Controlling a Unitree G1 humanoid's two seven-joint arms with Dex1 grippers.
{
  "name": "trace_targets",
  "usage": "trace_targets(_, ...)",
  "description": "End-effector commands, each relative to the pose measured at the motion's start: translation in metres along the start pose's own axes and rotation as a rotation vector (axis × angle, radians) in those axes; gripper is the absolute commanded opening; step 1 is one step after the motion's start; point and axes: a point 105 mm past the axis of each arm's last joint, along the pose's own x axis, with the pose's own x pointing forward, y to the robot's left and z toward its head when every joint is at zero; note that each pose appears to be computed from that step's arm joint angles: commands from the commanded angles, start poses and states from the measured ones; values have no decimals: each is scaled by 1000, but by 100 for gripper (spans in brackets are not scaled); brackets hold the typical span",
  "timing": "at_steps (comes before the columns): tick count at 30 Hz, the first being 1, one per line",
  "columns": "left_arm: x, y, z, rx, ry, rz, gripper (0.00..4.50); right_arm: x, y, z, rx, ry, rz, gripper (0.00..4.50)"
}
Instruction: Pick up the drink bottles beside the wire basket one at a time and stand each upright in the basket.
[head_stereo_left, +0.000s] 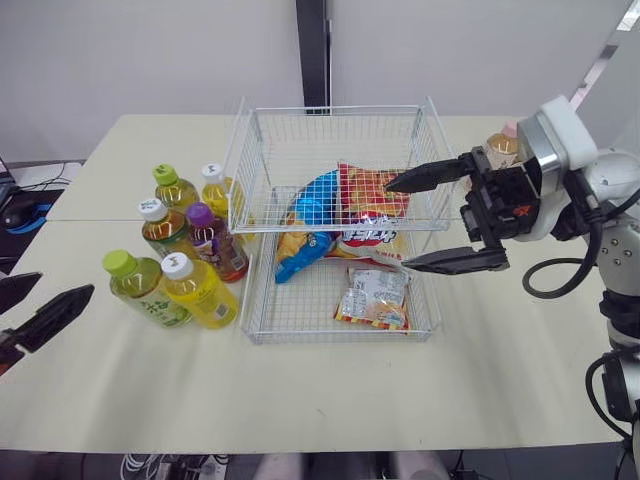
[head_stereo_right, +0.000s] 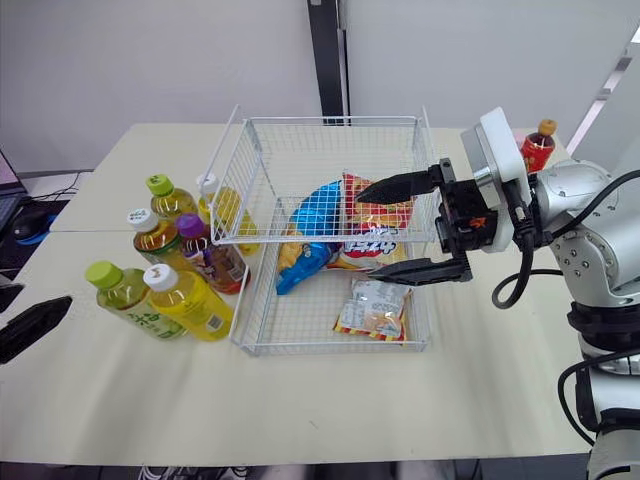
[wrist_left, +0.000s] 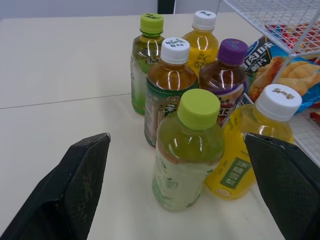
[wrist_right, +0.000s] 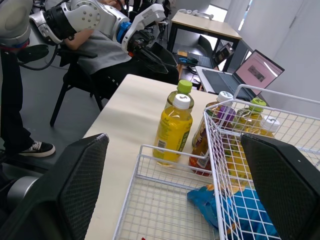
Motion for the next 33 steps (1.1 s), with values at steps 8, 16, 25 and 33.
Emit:
trace_targets(8, 33, -4, 0, 77, -54, 47, 445, 3, 4, 15, -53, -6, -2, 450)
trace_targets(16, 46, -7, 2, 119, -100, 46, 445, 9, 4, 17, -55, -8, 3, 450)
trace_targets(25, 58, -16, -8, 82, -79, 18, 390, 15, 4, 20, -55, -13, 12, 450)
trace_targets(33, 61, -13, -13, 114, -55, 30, 137, 12, 3, 20, -48, -10, 8, 450)
